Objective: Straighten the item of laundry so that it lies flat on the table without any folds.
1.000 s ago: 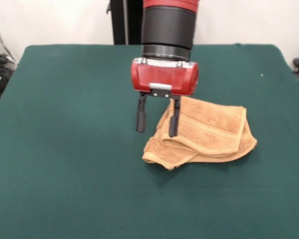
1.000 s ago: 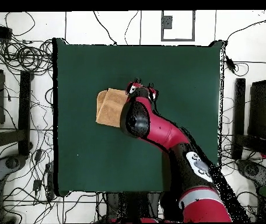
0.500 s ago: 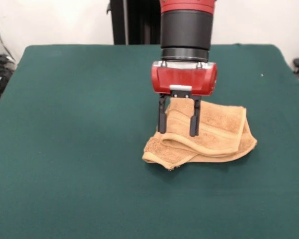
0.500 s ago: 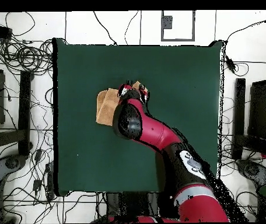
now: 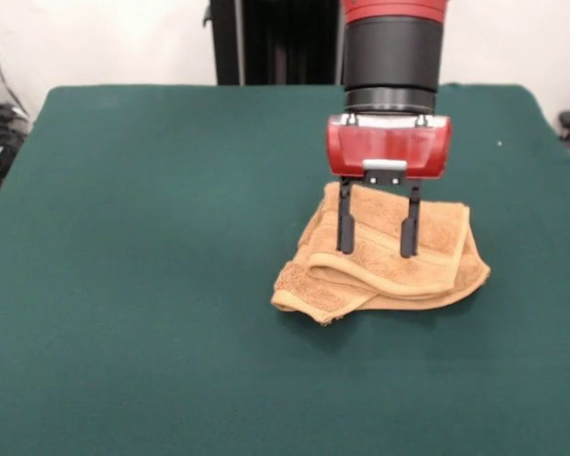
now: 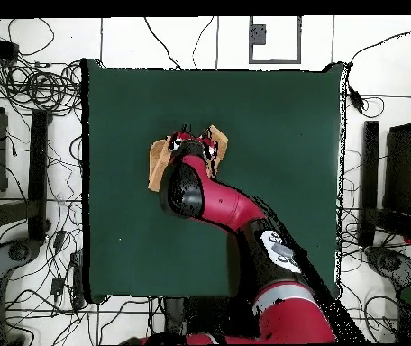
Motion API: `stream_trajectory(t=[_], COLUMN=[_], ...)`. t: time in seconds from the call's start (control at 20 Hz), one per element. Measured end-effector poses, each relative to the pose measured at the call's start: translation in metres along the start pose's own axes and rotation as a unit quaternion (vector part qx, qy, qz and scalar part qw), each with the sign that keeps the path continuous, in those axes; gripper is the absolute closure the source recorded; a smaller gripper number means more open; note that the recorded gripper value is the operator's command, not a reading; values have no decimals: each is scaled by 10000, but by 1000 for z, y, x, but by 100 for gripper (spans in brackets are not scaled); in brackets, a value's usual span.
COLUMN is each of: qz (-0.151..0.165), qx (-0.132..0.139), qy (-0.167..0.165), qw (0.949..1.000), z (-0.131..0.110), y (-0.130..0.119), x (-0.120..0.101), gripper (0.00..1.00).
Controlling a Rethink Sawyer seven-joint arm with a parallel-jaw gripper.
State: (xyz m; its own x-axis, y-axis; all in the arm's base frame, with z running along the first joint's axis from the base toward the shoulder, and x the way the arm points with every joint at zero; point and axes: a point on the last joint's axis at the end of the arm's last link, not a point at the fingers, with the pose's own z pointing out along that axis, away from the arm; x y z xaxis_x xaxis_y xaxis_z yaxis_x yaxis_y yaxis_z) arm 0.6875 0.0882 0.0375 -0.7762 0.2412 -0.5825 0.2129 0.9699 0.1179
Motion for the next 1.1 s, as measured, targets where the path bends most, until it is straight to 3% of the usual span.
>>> stream_trajectory(t=[0.6, 1.1], qz=[-197, -210], qx=[-43, -48], qy=[-33, -15], qw=[9998, 9998], z=[11, 12], y=[1, 1], x=[24, 27], gripper=[0, 0])
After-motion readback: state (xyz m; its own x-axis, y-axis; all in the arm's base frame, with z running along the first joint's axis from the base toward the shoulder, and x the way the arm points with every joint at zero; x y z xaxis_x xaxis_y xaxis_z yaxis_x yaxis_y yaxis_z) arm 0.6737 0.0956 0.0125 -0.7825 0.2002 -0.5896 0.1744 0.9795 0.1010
